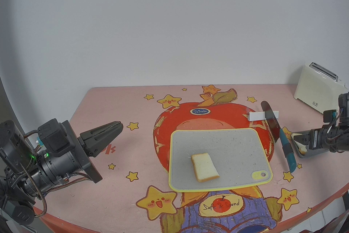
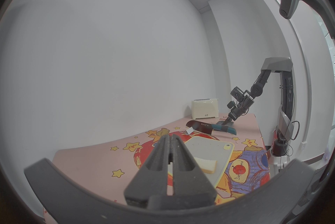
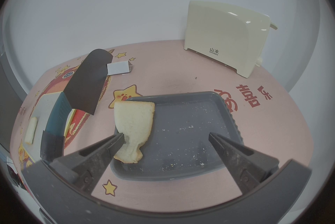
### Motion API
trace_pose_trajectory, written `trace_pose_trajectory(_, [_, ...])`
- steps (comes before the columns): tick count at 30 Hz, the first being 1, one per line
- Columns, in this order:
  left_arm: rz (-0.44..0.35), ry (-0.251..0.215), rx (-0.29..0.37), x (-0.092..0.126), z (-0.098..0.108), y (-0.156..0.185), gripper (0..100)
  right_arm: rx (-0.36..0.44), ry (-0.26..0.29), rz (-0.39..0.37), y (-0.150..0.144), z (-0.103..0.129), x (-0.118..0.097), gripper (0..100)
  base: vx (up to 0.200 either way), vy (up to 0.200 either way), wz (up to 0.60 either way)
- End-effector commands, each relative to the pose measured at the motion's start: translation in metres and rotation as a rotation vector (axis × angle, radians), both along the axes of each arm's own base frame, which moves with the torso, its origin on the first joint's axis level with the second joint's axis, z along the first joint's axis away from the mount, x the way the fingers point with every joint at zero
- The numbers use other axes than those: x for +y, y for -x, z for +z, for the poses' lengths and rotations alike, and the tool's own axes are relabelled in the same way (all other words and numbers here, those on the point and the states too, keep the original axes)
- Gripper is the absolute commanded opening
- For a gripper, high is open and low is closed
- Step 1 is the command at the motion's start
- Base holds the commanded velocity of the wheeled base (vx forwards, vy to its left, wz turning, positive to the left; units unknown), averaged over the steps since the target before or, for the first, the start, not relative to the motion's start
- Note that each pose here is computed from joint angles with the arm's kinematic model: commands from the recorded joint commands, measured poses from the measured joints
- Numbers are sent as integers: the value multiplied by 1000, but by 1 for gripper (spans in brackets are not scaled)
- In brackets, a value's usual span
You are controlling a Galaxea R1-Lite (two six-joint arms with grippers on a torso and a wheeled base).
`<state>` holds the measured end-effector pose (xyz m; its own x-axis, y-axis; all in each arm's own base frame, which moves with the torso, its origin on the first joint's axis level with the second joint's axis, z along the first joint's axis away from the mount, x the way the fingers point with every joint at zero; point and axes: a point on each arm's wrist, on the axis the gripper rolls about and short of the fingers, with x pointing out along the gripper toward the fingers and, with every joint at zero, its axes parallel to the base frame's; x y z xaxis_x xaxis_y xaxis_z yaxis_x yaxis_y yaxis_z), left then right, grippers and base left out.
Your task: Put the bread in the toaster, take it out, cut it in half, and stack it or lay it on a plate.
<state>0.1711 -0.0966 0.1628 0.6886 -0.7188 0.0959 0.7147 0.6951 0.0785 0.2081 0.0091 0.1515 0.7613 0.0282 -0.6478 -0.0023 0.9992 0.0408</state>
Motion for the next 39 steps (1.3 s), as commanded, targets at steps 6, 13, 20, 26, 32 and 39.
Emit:
trace_pose_trajectory(6, [-5,4,-4,-2,1,0,0,-54,-17,153,25,17,63,100,0,0,0])
trace_pose_trajectory(13, [-5,0,1,-2,0,0,0,-88,-1,215,35,22,90,100,0,0,0])
trace_pose_trajectory(20, [-5,-2,5,-2,-1,0,0,-109,3,271,40,27,105,100,0,0,0])
trace_pose_trajectory(26, [-6,-1,3,-2,-1,0,0,-89,11,303,39,22,113,100,0,0,0])
trace_pose_trajectory(32, [-5,-4,6,-2,-1,0,0,-53,29,343,38,12,126,100,0,0,0])
trace_pose_trajectory(39, [-5,-3,7,-2,-1,0,0,-27,-10,364,40,9,150,100,0,0,0])
